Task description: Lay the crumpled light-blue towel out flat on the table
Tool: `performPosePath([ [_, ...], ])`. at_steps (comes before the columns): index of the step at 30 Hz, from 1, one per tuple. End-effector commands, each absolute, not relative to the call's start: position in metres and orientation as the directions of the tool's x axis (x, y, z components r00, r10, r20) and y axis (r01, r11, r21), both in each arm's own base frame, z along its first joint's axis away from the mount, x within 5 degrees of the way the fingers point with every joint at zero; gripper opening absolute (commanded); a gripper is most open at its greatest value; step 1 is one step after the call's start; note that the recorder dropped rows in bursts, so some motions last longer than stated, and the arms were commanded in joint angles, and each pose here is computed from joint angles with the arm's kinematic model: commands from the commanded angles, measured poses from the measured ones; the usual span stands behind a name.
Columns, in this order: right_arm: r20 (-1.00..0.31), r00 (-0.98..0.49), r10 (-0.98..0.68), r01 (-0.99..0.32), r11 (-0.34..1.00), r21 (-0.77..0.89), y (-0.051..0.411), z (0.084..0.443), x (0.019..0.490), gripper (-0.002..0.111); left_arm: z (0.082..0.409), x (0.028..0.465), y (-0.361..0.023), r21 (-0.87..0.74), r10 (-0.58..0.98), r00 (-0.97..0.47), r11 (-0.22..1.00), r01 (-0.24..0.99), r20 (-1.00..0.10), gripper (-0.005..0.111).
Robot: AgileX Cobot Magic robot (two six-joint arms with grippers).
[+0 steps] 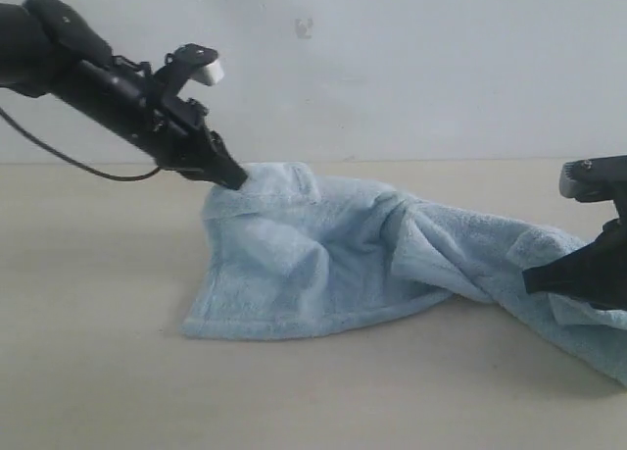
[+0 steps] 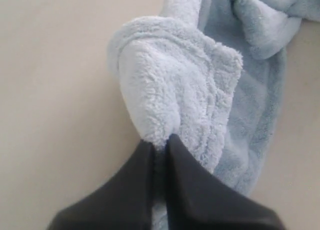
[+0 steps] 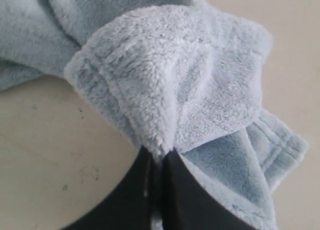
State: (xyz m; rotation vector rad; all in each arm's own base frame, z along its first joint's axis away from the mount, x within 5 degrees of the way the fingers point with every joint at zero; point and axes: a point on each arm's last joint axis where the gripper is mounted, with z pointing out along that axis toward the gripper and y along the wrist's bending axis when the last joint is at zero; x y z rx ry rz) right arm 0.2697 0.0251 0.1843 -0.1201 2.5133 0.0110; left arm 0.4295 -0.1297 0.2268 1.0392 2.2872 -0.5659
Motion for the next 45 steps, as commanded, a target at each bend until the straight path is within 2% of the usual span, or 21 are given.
performPosePath([
  [1, -0.641, -0.763, -0.084, -0.09, 0.996, -0.024, 0.024, 0.209, 0.26, 0.0, 0.229, 0.393, -0.085, -0.178, 0.488, -0.639, 0.695, 0.696, -0.594, 0.004],
  [4, -0.668, -0.74, -0.08, -0.085, 0.996, -0.026, 0.023, 0.227, 0.249, 0.0, 0.229, 0.366, -0.066, -0.17, 0.428, -0.677, 0.758, 0.63, -0.599, 0.004],
  [5, -0.684, -0.725, -0.078, -0.082, 0.996, -0.027, 0.022, 0.237, 0.242, 0.0, 0.23, 0.346, -0.061, -0.188, 0.397, -0.693, 0.773, 0.606, -0.602, 0.004],
  [9, -0.728, -0.682, -0.069, -0.07, 0.997, -0.029, 0.018, 0.268, 0.215, 0.0, 0.25, 0.29, -0.065, -0.248, 0.318, -0.696, 0.774, 0.582, -0.643, 0.004],
  [12, -0.712, -0.698, -0.08, -0.071, 0.997, -0.043, 0.015, 0.28, 0.192, 0.0, 0.257, 0.252, -0.065, -0.276, 0.265, -0.692, 0.777, 0.566, -0.671, 0.004],
  [15, -0.623, -0.759, -0.189, -0.194, 0.979, -0.06, 0.02, 0.275, 0.18, 0.0, 0.238, 0.22, -0.065, -0.349, 0.228, -0.744, 0.772, 0.531, -0.628, 0.004],
  [18, -0.555, -0.799, -0.23, -0.31, 0.949, 0.052, 0.034, 0.263, 0.183, 0.002, 0.209, 0.201, -0.063, -0.404, 0.202, -0.811, 0.786, 0.469, -0.549, 0.004],
  [21, -0.493, -0.836, -0.24, -0.319, 0.944, 0.082, 0.036, 0.251, 0.191, 0.026, 0.209, 0.202, -0.064, -0.392, 0.21, -0.794, 0.78, 0.487, -0.571, 0.004],
  [23, -0.472, -0.85, -0.236, -0.311, 0.946, 0.088, 0.036, 0.245, 0.194, 0.051, 0.209, 0.202, -0.064, -0.392, 0.209, -0.794, 0.78, 0.487, -0.57, 0.005],
  [25, -0.454, -0.863, -0.222, -0.295, 0.951, 0.095, 0.036, 0.241, 0.197, 0.066, 0.208, 0.202, -0.063, -0.388, 0.207, -0.795, 0.785, 0.483, -0.57, 0.011],
  [27, -0.447, -0.866, -0.224, -0.289, 0.954, 0.084, 0.035, 0.238, 0.2, 0.064, 0.207, 0.203, -0.063, -0.384, 0.204, -0.796, 0.791, 0.477, -0.57, 0.021],
  [30, -0.457, -0.861, -0.224, -0.281, 0.958, 0.062, 0.034, 0.237, 0.203, 0.056, 0.204, 0.208, -0.062, -0.385, 0.173, -0.804, 0.808, 0.446, -0.569, 0.044],
  [32, -0.459, -0.86, -0.223, -0.281, 0.958, 0.061, 0.034, 0.237, 0.203, 0.055, 0.204, 0.212, -0.061, -0.392, 0.127, -0.805, 0.822, 0.412, -0.579, 0.062],
  [34, -0.459, -0.858, -0.23, -0.29, 0.955, 0.064, 0.034, 0.237, 0.203, 0.055, 0.205, 0.214, -0.06, -0.387, 0.108, -0.796, 0.83, 0.403, -0.596, 0.071],
  [37, -0.475, -0.825, -0.306, -0.392, 0.916, 0.091, 0.049, 0.238, 0.2, 0.055, 0.206, 0.214, -0.061, -0.391, 0.105, -0.792, 0.826, 0.406, -0.601, 0.072],
  [39, -0.479, -0.779, -0.404, -0.493, 0.867, 0.07, 0.063, 0.238, 0.196, 0.055, 0.206, 0.214, -0.061, -0.389, 0.11, -0.788, 0.823, 0.415, -0.606, 0.072],
  [45, -0.438, -0.676, -0.593, -0.657, 0.754, -0.008, 0.094, 0.228, 0.191, 0.055, 0.206, 0.211, -0.069, -0.399, 0.141, -0.785, 0.798, 0.451, -0.603, 0.072],
])
